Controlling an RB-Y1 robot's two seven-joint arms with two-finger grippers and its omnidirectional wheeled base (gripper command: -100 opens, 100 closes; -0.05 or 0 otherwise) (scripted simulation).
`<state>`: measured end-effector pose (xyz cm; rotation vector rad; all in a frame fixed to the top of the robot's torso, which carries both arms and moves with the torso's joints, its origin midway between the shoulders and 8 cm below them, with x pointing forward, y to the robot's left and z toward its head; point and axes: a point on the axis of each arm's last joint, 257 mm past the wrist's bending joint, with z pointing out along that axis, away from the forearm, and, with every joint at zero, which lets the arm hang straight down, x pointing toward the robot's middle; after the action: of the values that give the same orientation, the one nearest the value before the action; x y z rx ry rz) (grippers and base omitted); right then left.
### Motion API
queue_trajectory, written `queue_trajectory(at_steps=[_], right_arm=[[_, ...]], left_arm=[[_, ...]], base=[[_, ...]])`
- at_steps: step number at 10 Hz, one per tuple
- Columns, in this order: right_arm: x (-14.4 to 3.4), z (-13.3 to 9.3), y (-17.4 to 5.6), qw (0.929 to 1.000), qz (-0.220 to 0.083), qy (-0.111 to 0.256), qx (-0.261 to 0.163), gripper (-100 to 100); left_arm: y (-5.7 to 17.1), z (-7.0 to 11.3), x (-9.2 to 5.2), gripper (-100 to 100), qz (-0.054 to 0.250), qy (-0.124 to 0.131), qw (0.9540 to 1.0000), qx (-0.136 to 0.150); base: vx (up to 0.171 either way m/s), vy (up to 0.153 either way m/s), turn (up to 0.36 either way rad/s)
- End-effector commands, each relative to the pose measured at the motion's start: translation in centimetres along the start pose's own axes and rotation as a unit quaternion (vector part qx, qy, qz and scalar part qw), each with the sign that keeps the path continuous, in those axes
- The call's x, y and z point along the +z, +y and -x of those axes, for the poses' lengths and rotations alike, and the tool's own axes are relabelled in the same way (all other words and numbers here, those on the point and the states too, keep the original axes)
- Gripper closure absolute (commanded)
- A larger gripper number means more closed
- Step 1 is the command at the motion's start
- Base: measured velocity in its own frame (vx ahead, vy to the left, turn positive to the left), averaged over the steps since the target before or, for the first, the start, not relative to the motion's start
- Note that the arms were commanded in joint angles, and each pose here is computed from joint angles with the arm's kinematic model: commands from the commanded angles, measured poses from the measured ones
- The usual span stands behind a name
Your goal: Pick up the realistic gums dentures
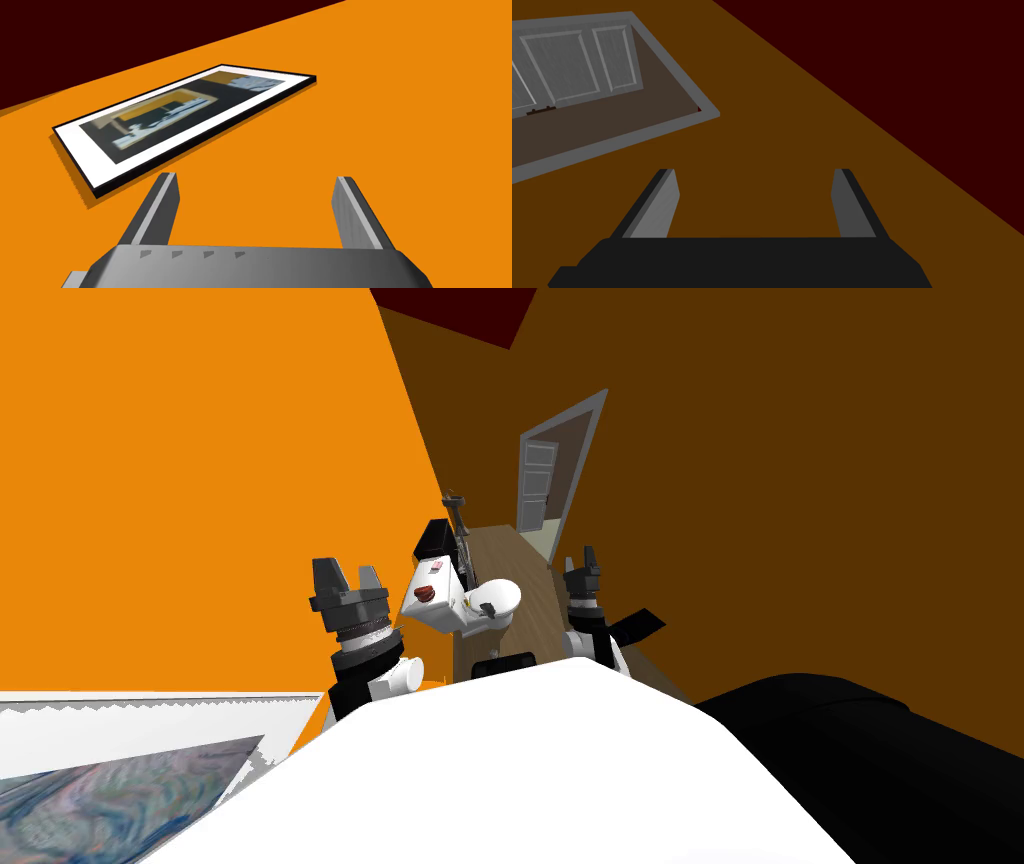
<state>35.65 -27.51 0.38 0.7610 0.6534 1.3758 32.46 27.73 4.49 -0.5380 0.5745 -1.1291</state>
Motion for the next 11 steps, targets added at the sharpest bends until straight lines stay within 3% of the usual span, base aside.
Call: queue_trajectory(at_steps=[1, 6, 11], right_arm=[[0.0, 0.0, 0.0, 1.0, 0.0, 0.0, 0.0, 0], [0.0, 0.0, 0.0, 1.0, 0.0, 0.0, 0.0, 0], [0.0, 0.0, 0.0, 1.0, 0.0, 0.0, 0.0, 0]], left_arm=[[0.3, -0.5, -0.1, -100, 0.003, 0.021, 0.9997, 0.008], [3.2, -1.6, -0.9, -100, 0.044, 0.082, 0.9947, 0.044], [7.9, -1.4, -2.6, -100, 0.121, 0.108, 0.9834, 0.08]], base=[[-0.001, -0.006, -0.014], [-0.004, -0.02, -0.027], [0.003, -0.031, -0.033]])
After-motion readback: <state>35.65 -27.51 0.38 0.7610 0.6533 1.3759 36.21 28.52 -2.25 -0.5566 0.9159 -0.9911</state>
